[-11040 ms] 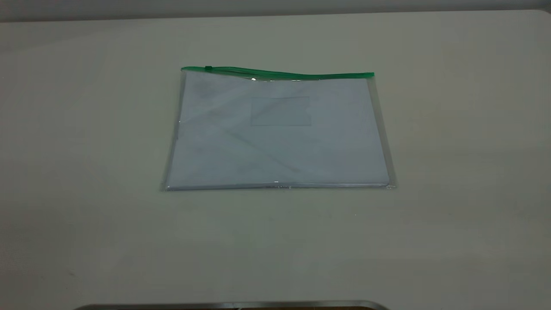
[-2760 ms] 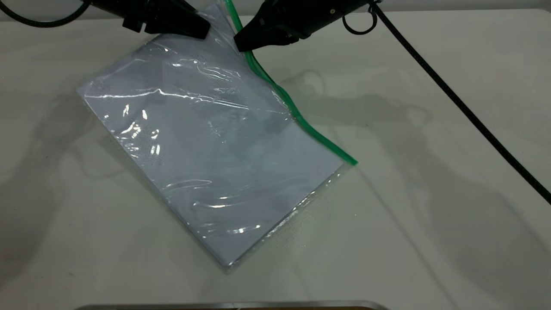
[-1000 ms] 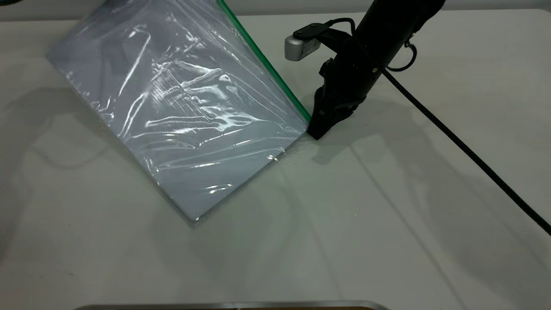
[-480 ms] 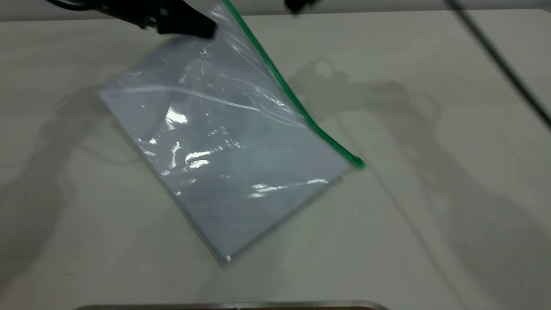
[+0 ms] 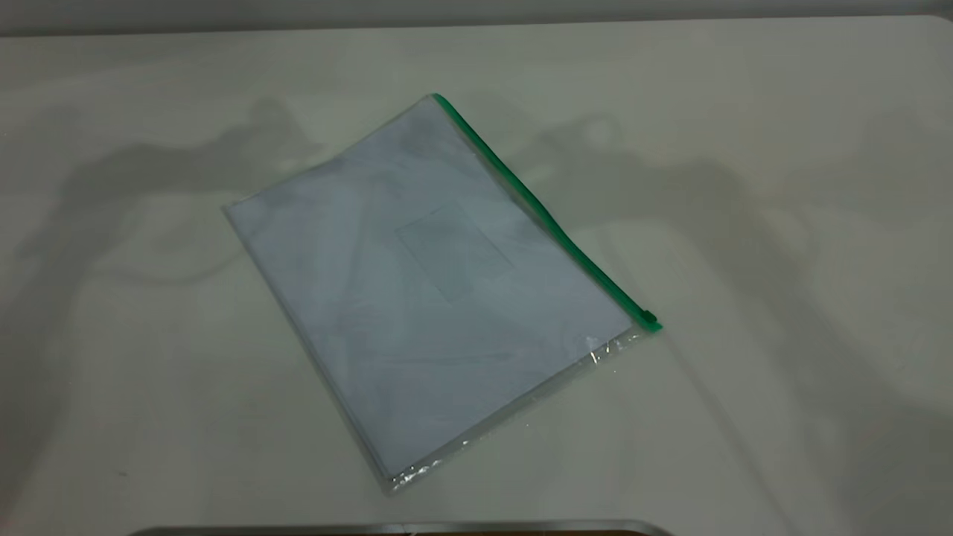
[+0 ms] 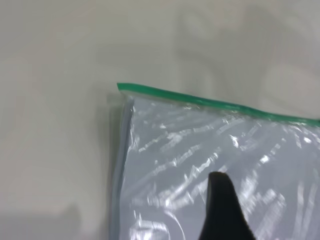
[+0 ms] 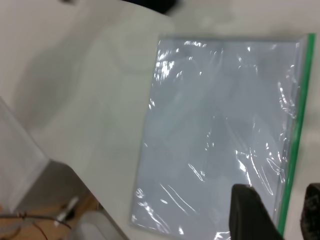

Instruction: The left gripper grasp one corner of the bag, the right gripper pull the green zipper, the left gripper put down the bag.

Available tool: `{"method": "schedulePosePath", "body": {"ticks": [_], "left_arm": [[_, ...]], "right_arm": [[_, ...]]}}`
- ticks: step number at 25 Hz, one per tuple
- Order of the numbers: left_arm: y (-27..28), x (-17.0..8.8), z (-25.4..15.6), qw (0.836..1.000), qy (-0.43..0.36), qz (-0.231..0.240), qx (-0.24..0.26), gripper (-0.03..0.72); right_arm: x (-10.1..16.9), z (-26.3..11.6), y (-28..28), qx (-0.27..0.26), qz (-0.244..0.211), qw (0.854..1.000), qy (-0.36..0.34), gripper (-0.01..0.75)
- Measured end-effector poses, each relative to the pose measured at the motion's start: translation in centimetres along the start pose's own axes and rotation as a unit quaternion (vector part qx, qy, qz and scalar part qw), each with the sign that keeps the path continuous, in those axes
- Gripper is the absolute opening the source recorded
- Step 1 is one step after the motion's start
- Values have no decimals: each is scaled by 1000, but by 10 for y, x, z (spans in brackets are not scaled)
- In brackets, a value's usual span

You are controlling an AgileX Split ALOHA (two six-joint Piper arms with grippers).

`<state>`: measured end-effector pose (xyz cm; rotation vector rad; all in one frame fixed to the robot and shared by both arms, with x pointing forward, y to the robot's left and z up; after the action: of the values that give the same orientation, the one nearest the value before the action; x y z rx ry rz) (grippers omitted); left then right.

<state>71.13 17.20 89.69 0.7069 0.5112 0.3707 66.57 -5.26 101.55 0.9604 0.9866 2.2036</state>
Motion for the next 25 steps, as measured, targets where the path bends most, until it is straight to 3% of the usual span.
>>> {"method": "schedulePosePath", "body": {"ticks": [5, 9, 18, 25], "left_arm": [[94, -44, 33, 997, -24, 76, 25, 507], [157, -84, 47, 988, -29, 147, 38, 485], [235, -139, 59, 966, 14, 259, 0, 474], [270, -168, 47, 945, 78, 316, -28, 474]], "right_arm": [[33, -6, 67, -41, -24, 999, 11, 291], [53, -41, 116, -51, -61, 996, 29, 291], [62, -184, 159, -11, -147, 989, 10, 290], [45, -284, 156, 21, -213, 976, -30, 310]]}}
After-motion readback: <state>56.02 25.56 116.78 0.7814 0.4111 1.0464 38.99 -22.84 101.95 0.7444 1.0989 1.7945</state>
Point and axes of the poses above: a point on each arm's last joint axis where the gripper is mounted, y pointing back along that axis away from the gripper, x along the wrist's bending axis when the last joint is at zero, z = x × y, the point moved 9 cm from there along -y, pointing out along that axis toward the gripper, and after that the axes turned 3 degrees about -y, right-handed, at the moved point
